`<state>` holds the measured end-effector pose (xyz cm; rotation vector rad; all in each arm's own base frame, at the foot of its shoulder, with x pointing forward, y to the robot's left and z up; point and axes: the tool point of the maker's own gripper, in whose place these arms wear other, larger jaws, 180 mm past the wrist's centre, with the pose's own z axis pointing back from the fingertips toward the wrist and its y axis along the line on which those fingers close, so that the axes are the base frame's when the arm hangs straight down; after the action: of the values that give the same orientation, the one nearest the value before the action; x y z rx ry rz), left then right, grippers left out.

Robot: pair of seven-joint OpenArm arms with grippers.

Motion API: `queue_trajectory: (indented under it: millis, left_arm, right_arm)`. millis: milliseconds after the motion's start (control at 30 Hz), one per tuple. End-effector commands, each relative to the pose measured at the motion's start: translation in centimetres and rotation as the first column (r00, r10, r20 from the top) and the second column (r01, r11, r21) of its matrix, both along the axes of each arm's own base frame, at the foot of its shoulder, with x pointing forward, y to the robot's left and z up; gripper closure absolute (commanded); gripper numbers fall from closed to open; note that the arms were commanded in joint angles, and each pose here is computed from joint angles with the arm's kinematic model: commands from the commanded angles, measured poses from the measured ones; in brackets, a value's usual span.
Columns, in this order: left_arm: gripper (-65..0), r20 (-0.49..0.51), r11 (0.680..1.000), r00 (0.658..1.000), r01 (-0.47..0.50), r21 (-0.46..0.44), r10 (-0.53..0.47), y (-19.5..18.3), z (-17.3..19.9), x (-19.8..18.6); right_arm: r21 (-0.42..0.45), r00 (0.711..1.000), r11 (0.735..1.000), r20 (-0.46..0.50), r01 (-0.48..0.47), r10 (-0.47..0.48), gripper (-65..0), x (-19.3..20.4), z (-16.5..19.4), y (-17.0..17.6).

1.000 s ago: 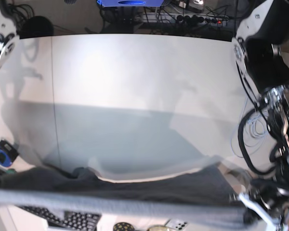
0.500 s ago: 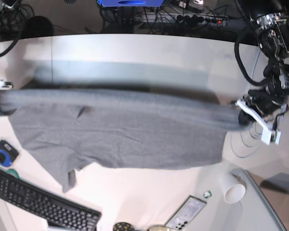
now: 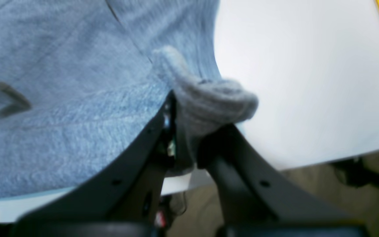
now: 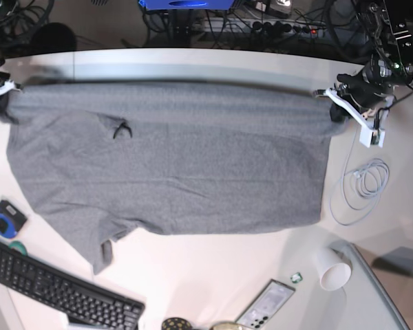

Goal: Layout the t-shirt on the table in an organized manner, then fold the t-shirt properly
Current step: 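Pull the held edge back with both grippers, spreading the shirt flat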

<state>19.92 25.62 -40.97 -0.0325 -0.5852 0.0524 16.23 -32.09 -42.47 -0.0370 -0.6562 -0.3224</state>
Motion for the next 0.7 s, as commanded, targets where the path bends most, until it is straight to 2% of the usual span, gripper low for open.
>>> queue_trajectory:
  millis: [0, 133, 400, 667]
  left_arm:
    - [0.0, 0.018, 0.999, 1.0, -0.014, 0.031, 0.013, 1.1, 0.3, 0.3]
    - [0.0, -0.001, 0.999, 0.999, -0.035, 0.019, 0.035, 1.5, -1.1, -0.5]
    - [0.0, -0.043, 0.999, 0.998, -0.039, 0.015, 0.039, 1.4, -2.1, -2.1]
    - [0.0, -0.102, 0.999, 0.994, -0.048, 0.009, 0.049, 1.2, -3.1, -4.7]
  right_arm:
    - [-0.027, 1.0, 0.999, 0.015, 0.027, -0.026, -0.2, -0.1, 0.5, -1.4]
    - [0.024, 0.997, 0.997, -0.031, 0.07, -0.069, -0.2, -1.7, -1.7, -1.4]
    - [0.086, 0.991, 0.988, -0.056, 0.129, -0.124, -0.3, -3.3, -4.4, -1.1]
    - [0.086, 0.986, 0.984, -0.064, 0.158, -0.153, -0.5, -4.0, -4.6, -1.7]
